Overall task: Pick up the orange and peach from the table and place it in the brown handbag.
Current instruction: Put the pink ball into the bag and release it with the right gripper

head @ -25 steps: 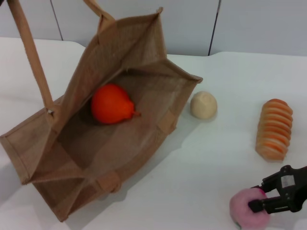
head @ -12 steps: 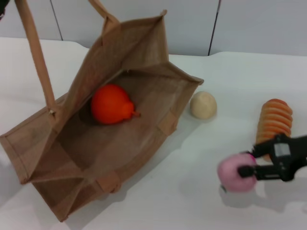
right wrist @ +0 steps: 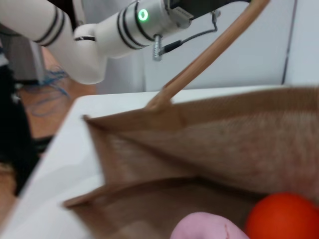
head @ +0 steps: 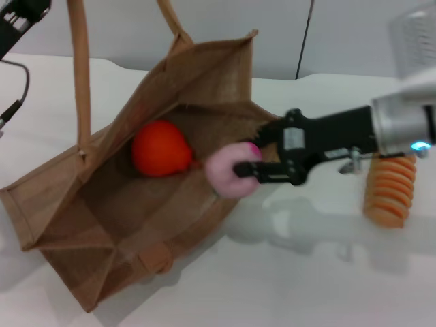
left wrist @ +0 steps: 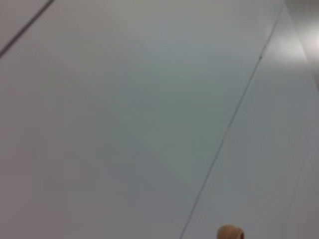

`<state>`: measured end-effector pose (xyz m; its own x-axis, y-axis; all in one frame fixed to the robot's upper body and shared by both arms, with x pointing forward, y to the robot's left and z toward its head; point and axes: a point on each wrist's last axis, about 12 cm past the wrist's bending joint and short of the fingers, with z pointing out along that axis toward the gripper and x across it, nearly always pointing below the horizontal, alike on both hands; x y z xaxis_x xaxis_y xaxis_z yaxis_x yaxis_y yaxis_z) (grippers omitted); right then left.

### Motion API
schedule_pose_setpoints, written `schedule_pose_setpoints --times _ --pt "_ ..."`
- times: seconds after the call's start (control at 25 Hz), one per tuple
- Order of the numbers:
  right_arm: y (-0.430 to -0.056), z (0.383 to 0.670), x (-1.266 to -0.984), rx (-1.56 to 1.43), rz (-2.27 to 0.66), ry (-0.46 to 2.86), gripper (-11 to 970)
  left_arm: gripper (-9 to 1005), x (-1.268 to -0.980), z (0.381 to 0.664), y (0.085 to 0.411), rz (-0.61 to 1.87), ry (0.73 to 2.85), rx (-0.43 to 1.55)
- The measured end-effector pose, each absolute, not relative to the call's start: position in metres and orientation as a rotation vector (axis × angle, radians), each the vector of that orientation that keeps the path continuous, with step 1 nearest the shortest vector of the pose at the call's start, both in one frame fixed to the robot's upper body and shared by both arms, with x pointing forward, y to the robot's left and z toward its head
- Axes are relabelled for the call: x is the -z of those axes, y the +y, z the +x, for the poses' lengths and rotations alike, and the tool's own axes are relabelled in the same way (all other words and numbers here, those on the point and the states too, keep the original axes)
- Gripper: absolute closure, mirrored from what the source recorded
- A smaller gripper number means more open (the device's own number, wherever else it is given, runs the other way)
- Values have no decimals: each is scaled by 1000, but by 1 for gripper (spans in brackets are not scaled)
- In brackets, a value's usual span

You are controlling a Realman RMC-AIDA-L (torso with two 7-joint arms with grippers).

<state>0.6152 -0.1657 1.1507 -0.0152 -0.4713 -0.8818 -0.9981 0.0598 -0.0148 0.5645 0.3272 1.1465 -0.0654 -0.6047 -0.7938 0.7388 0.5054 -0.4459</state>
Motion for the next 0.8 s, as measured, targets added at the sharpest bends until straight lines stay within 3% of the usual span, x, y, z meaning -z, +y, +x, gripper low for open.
schedule_pose_setpoints --times 0.44,0.8 --pt "-110 649 -1150 -629 -1476 1625 573 874 -1156 575 313 186 1191 1153" --pt "-66 645 -1137 -398 -1535 1559 577 874 -1159 577 310 189 1186 1172"
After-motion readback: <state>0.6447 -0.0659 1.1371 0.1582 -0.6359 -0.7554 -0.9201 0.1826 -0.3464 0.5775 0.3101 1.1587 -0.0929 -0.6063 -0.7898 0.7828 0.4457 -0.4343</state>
